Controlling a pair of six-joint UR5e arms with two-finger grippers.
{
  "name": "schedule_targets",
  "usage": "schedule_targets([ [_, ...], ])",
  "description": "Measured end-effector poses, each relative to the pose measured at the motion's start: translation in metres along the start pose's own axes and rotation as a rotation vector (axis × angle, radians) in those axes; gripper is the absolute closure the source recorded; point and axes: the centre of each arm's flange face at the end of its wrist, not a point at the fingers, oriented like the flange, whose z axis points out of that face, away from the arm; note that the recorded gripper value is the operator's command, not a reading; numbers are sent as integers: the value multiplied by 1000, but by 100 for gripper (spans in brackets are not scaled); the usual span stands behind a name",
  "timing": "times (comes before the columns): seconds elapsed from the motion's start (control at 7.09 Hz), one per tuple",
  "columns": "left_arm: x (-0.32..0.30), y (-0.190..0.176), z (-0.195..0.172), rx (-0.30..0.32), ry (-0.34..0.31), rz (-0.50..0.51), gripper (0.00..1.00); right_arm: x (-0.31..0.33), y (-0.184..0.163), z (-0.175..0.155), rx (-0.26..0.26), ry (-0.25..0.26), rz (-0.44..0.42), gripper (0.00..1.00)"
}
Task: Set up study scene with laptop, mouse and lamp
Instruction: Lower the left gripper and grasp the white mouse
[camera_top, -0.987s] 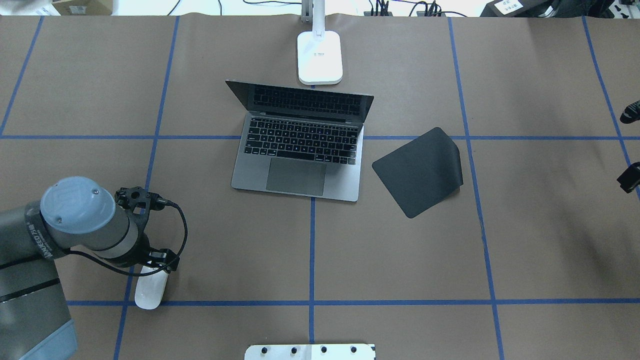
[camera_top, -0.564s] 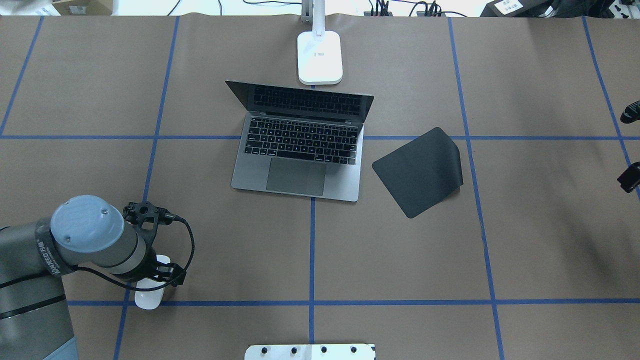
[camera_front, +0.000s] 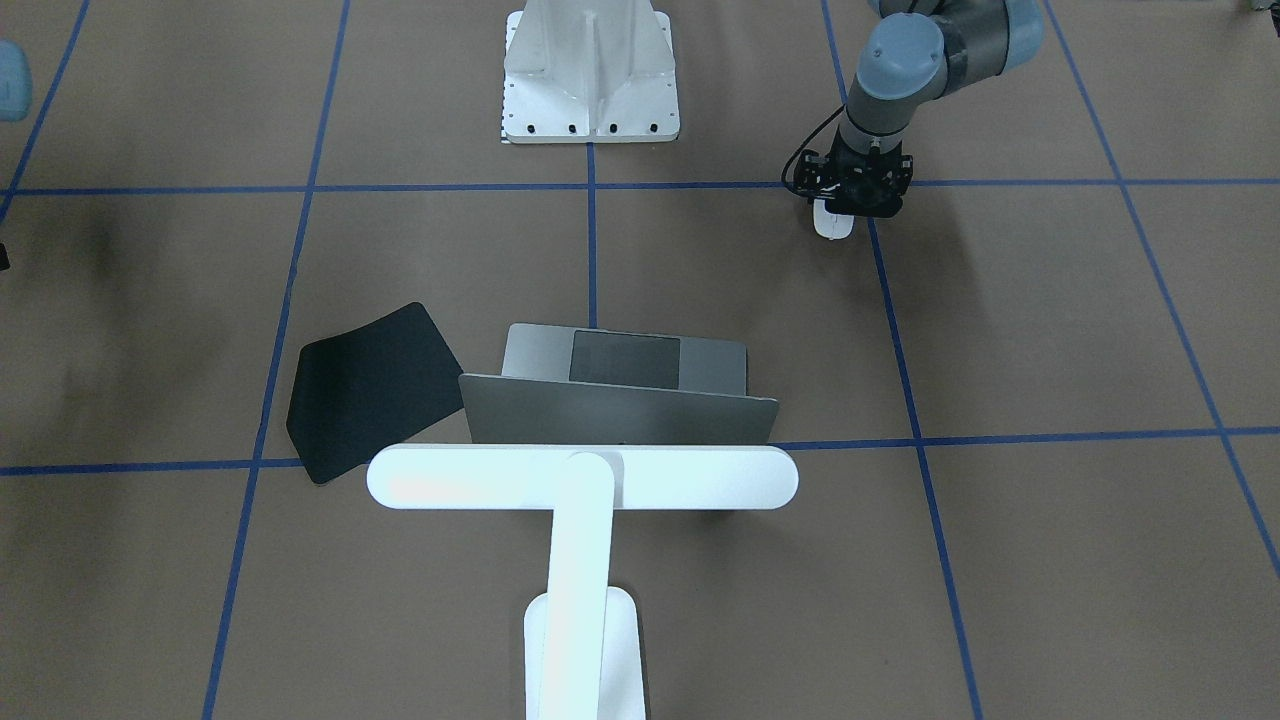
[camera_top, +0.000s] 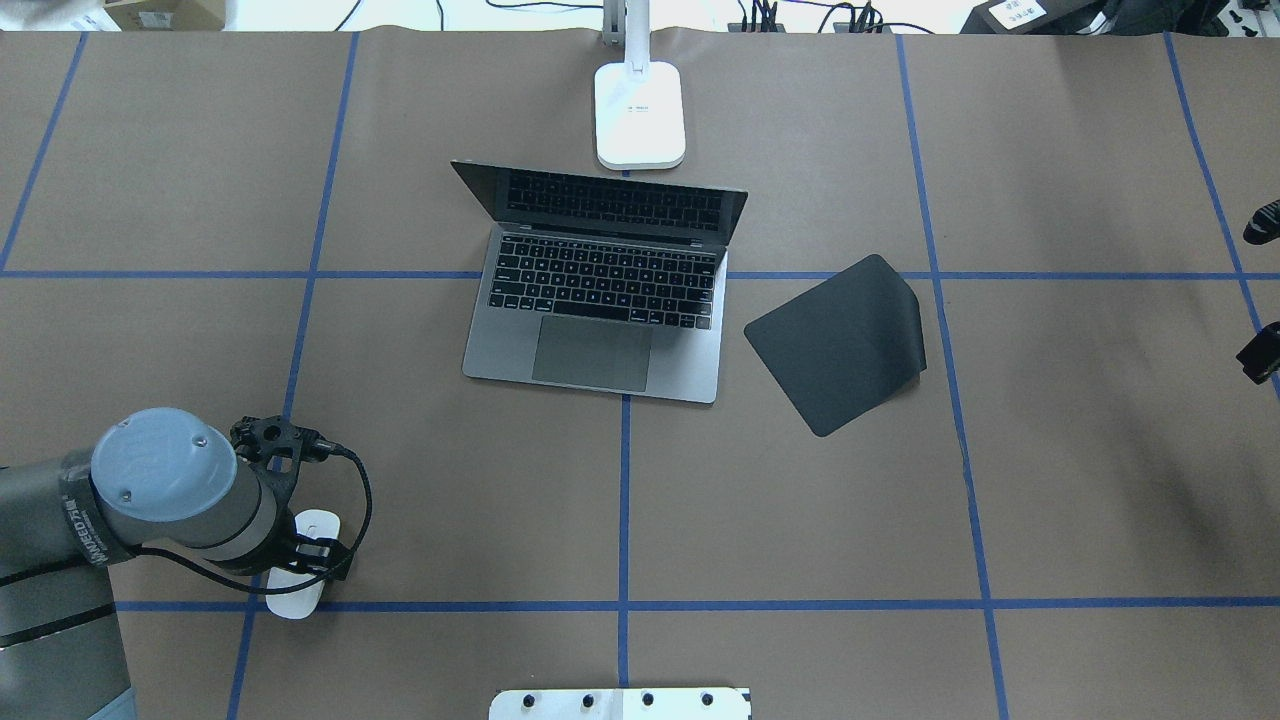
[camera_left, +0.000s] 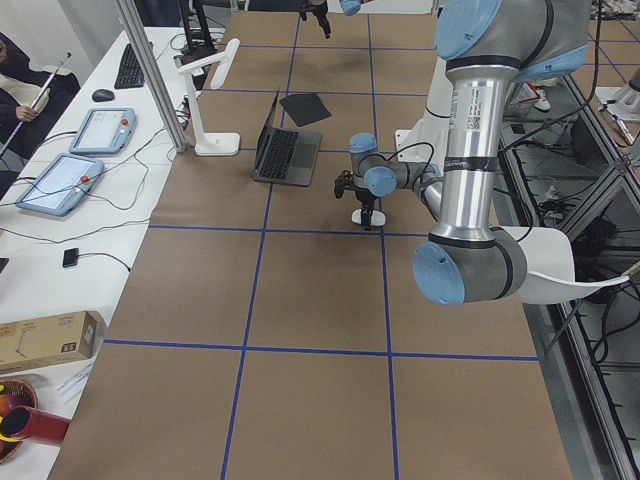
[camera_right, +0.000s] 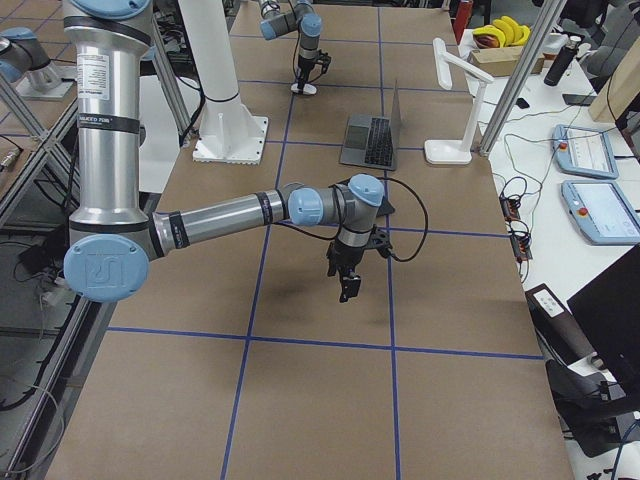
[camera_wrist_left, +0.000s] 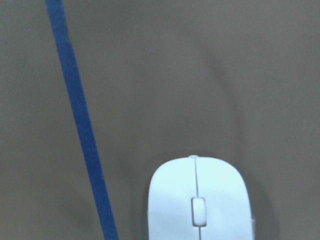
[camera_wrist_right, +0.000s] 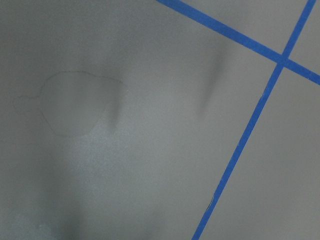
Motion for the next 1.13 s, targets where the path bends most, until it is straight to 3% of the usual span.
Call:
schedule_targets([
  [0.28, 3, 0, -1, 0, 3, -11, 70, 1, 0, -1, 2, 0, 2, 0],
  [0.42, 4, 1, -2, 1, 7, -14, 78, 1, 0, -1, 2, 0, 3, 0],
  [0.85, 9, 2, -10, 4, 25, -10, 78, 3, 0, -2, 5, 0, 7, 0],
  [1.13, 25, 4, -38, 16, 81, 8, 78, 4, 0, -3, 5, 1, 9, 0],
])
